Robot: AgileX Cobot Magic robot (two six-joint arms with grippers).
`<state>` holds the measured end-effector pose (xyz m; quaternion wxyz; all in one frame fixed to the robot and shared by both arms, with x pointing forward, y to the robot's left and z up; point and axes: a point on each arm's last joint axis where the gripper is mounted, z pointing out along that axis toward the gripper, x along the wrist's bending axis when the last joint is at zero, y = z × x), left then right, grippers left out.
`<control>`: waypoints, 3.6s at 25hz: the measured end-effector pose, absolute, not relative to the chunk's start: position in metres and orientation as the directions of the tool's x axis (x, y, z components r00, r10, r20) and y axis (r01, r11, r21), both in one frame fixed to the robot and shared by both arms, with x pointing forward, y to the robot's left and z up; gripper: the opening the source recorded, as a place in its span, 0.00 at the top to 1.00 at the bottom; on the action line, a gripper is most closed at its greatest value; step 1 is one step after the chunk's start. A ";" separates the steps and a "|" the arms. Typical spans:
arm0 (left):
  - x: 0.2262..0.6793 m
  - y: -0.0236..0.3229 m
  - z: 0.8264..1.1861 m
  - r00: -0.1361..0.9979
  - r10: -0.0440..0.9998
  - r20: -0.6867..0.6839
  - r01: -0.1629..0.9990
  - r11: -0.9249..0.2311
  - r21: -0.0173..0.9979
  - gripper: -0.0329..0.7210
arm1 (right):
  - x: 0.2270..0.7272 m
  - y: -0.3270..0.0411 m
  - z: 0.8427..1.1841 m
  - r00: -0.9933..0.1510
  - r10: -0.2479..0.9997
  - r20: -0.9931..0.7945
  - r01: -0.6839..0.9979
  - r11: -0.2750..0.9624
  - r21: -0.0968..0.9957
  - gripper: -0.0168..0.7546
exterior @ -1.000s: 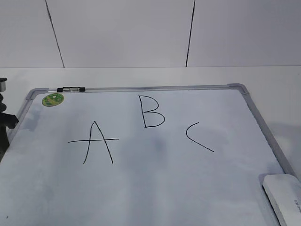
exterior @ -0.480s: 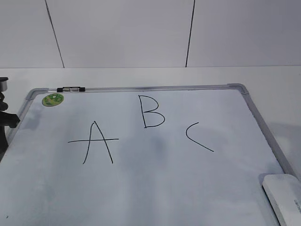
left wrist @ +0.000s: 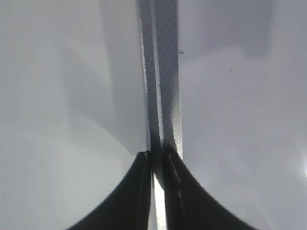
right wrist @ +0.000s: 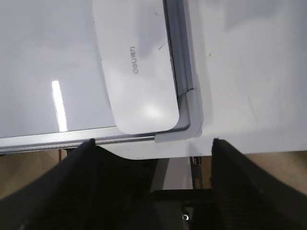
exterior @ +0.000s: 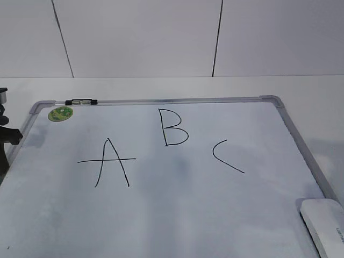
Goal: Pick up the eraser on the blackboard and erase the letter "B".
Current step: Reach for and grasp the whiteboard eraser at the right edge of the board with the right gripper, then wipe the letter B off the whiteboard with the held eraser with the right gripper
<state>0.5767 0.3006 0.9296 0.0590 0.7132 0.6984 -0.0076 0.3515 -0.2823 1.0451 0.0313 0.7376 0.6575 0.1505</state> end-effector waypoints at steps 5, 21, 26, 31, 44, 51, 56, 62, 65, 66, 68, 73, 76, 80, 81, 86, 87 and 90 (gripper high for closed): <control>0.577 0.301 0.930 0.024 0.995 -0.093 0.997 -0.018 0.073 0.90 | 0.368 -0.281 1.036 0.121 0.974 0.192 0.965 -0.160 0.206 0.20; 0.577 0.300 0.930 0.022 0.995 -0.096 0.997 -0.015 0.071 0.90 | 0.422 -0.267 0.989 0.013 0.991 0.131 0.993 -0.028 0.115 0.19; 0.576 0.300 0.930 0.022 0.995 -0.096 0.997 -0.015 0.071 0.90 | 0.433 -0.254 0.973 -0.038 0.993 0.112 0.995 0.027 0.091 0.19; 0.576 0.300 0.930 0.022 0.995 -0.097 0.997 -0.016 0.070 0.90 | 0.440 -0.255 0.963 -0.026 0.996 0.081 0.997 0.019 0.080 0.19; 0.576 0.300 0.930 0.022 0.995 -0.097 0.997 -0.016 0.070 0.90 | 0.449 -0.252 0.952 -0.006 0.996 0.090 0.998 0.001 0.060 0.19; 0.576 0.300 0.930 0.022 0.995 -0.097 0.997 -0.016 0.070 0.90 | 0.451 -0.251 0.948 -0.003 0.996 0.089 0.999 -0.001 0.044 0.19; 0.576 0.300 0.930 0.022 0.995 -0.097 0.997 -0.016 0.070 0.90 | 0.453 -0.251 0.942 0.001 0.996 0.086 1.000 -0.003 0.029 0.19; 0.576 0.300 0.930 0.022 0.995 -0.097 0.998 -0.016 0.068 0.90 | 0.458 -0.249 0.948 0.000 0.996 0.086 1.000 -0.001 0.011 0.23; 0.576 0.300 0.930 0.022 0.995 -0.097 0.998 -0.016 0.068 0.90 | 0.460 -0.249 0.951 0.001 0.996 0.087 1.000 -0.002 0.011 0.25; 0.576 0.300 0.930 0.022 0.995 -0.097 0.998 -0.016 0.068 0.90 | 0.460 -0.249 0.951 0.001 0.996 0.087 1.000 -0.001 0.004 0.25; 0.576 0.300 0.930 0.022 0.995 -0.097 0.998 -0.016 0.068 0.90 | 0.458 -0.249 0.952 0.001 0.996 0.084 1.000 0.000 -0.015 0.25; 0.576 0.300 0.930 0.022 0.995 -0.097 0.998 -0.016 0.068 0.90 | 0.455 -0.249 0.956 -0.001 0.997 0.079 0.997 0.007 -0.074 0.25; 0.576 0.300 0.930 0.022 0.995 -0.097 0.998 -0.016 0.068 0.90 | 0.460 -0.248 0.965 -0.004 0.997 0.081 0.996 0.011 -0.084 0.25; 0.576 0.300 0.930 0.022 0.995 -0.097 0.998 -0.016 0.068 0.90 | 0.469 -0.246 0.982 -0.011 0.996 0.088 0.997 0.018 -0.080 0.25; 0.576 0.300 0.930 0.022 0.995 -0.098 0.998 -0.016 0.066 0.90 | 0.471 -0.245 0.987 -0.013 0.996 0.089 0.997 0.020 -0.079 0.25; 0.576 0.300 0.930 0.020 0.995 -0.101 0.998 -0.013 0.066 0.90 | 0.490 -0.239 1.017 -0.036 0.991 0.127 0.999 0.037 -0.006 0.25; 0.576 0.300 0.930 0.020 0.995 -0.101 0.998 -0.013 0.066 0.90 | 0.494 -0.237 1.023 -0.042 0.989 0.143 0.999 0.040 0.016 0.25; 0.576 0.300 0.930 0.020 0.995 -0.101 0.998 -0.013 0.064 0.90 | 0.509 -0.231 1.036 -0.047 0.982 0.184 0.998 0.040 0.043 0.25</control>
